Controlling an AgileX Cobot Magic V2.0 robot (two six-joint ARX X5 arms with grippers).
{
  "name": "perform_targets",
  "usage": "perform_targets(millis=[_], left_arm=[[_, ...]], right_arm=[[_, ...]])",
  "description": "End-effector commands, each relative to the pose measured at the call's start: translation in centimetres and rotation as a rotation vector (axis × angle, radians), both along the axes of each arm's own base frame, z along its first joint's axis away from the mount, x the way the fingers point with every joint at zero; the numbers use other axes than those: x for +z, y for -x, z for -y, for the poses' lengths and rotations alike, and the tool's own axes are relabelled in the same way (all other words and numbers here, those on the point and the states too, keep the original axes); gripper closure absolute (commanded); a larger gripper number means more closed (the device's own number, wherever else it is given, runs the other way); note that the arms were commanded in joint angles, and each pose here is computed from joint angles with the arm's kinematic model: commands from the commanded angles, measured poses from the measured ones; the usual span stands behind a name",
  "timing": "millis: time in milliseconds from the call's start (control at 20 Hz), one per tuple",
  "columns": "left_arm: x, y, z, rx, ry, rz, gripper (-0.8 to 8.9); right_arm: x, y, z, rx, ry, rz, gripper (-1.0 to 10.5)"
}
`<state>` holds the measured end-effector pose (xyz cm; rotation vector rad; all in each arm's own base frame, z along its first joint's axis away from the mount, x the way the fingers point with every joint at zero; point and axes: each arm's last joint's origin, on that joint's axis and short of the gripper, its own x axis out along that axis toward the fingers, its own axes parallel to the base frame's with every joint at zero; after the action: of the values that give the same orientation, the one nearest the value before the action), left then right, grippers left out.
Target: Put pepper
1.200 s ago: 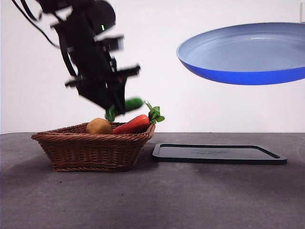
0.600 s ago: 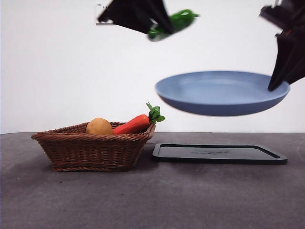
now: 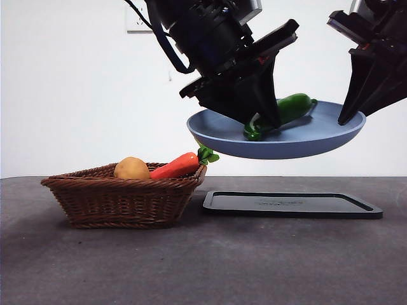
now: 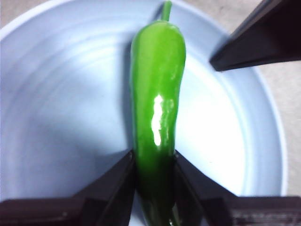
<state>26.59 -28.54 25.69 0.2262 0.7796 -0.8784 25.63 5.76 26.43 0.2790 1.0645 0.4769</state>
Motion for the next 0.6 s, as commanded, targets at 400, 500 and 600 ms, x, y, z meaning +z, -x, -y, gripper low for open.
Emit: perform_targets(millis=[400, 500, 600], left_arm=[[0.6, -0.1, 0.4, 0.036, 0.006, 0.042, 5.84], [1.6, 0.2, 0.1, 0.036, 0.026, 0.06, 5.77], [3.2, 0.7, -0.5, 0.038, 0.057, 0.09, 5.77]], right_arm=[[0.2, -0.1, -0.2, 0.004, -0.024, -0.031, 9.4], [0.1, -0.1, -0.2, -0.004, -0.028, -0.041, 9.4], [0.1, -0.1, -0.2, -0.013, -0.031, -0.051, 9.4]])
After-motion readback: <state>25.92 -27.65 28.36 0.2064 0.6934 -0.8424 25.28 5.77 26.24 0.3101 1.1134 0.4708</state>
